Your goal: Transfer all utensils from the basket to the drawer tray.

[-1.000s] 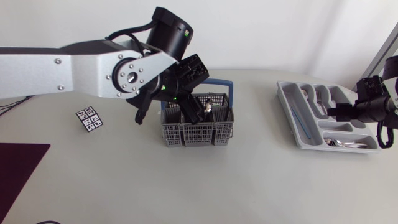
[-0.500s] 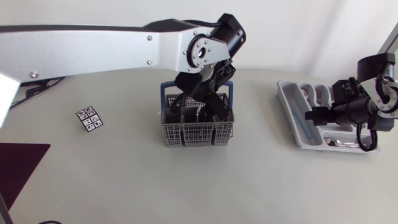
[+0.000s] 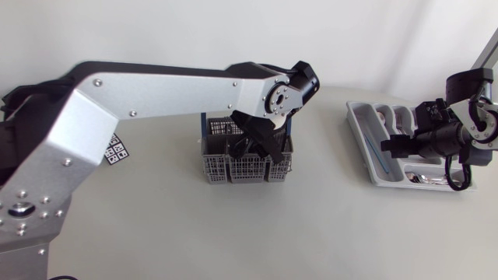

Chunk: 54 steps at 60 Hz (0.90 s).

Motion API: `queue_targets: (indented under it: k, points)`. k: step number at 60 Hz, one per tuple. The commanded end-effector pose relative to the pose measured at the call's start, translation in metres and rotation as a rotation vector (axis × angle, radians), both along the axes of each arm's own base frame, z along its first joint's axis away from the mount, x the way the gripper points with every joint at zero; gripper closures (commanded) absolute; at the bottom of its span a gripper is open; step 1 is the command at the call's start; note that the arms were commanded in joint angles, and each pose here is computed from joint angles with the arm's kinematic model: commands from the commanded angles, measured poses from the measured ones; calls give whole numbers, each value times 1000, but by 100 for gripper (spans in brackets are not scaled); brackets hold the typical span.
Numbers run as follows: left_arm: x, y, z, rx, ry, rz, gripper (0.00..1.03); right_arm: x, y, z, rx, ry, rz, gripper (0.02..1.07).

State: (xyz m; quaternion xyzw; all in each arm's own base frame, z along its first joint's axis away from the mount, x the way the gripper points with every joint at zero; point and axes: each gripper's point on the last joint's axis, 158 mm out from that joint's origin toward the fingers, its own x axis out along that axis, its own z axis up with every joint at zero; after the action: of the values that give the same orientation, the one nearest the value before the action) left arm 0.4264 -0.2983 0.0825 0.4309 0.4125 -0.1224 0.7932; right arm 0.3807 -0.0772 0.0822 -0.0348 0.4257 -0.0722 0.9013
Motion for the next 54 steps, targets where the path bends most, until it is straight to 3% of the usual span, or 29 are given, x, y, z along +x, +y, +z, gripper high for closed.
queue_targets:
  k: [1,42,54]
  points:
    - [6,4,-8,23,-18,44,49,-6,5,-10,20,14,-9,44]
    - [15,24,-16,23,-47,98,98,-8,9,-12,2,14,0,44]
    - [11,34,-18,26,-46,104,100,-8,8,-11,-8,10,-2,44]
